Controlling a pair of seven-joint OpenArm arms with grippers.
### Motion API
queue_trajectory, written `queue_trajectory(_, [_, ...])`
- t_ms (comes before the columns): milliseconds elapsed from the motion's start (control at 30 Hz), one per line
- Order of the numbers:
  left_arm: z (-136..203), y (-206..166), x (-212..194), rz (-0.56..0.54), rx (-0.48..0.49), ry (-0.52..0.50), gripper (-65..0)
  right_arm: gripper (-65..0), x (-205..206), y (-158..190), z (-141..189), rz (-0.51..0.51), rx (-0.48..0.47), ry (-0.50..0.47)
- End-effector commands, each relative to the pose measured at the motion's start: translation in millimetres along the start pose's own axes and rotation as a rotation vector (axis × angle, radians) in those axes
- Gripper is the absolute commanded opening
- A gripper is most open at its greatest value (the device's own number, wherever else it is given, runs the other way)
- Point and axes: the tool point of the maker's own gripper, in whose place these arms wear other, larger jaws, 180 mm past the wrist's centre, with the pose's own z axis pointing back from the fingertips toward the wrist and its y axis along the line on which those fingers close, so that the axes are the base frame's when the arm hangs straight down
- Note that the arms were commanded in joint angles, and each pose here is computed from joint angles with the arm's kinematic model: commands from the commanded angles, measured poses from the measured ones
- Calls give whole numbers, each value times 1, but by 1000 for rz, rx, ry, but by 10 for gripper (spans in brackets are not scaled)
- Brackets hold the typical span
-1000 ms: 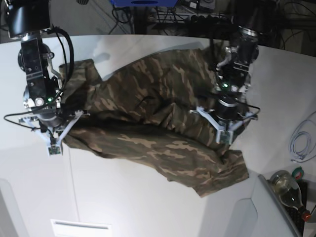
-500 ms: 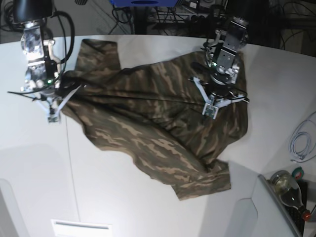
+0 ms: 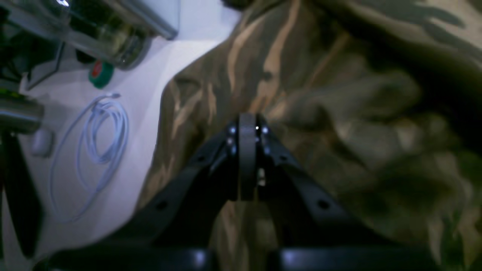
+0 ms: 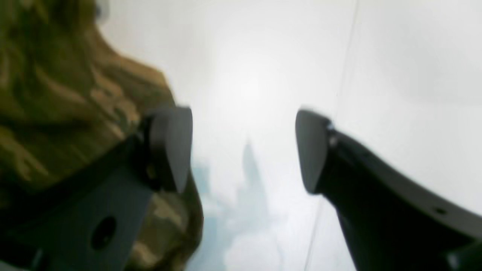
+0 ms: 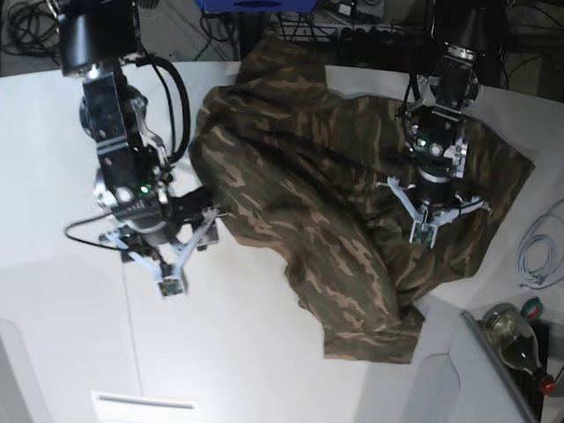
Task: Layout the t-shirt on the table in an organized manner, then fold the t-shirt properly
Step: 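Grasp the shirt hem corners and pull them away from the body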
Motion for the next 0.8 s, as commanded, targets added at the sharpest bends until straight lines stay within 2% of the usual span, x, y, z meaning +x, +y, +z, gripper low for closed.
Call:
queue_trajectory(0, [7,-4,-2,-1,-1,-7,-650,-246,6,9,-7,21,17,-3])
queue_trajectory(100, [21,-8,-49,29,0,95,-650,-248,8,29,-34,65,50,-11])
queue_trajectory(200, [31,8,-87,57,48,181,-650,-248,4,42,-52,62,71,3])
queue_trajectory(400, [40,41,-114,83,129,239,-650,-261,-15,50,-85,74,79,57])
queue_trajectory(433, [41,49,-114,88,146,238,-650,-297,-22,49,-90,75,78,78])
queue_trajectory(467, [42,55,-115,94,161,238,-650,-369,-28,48,-92,77,77,95])
queue_trajectory(500, [42,59,-113,98,170,234,-650,-464,-29,48,-92,77,77,98])
queue_trajectory(533, [43,61,-112,100,175,231,-650,-597,-32,49,-91,70,79,99])
queue_trajectory(567, [43,61,-112,101,177,229,-650,-650,-34,48,-89,65,79,92])
queue_trajectory(600, [41,62,-110,103,179,226,-650,-650,-34,49,-84,62,81,82])
queue_trajectory(633, [41,63,-109,104,181,225,-650,-620,-36,48,-79,62,79,82])
queue_trajectory(700, [36,65,-99,110,185,204,-650,-650,-36,32,-61,65,53,63])
queue_trajectory(767, [29,68,-91,124,196,189,-650,-644,-30,17,-37,36,28,19])
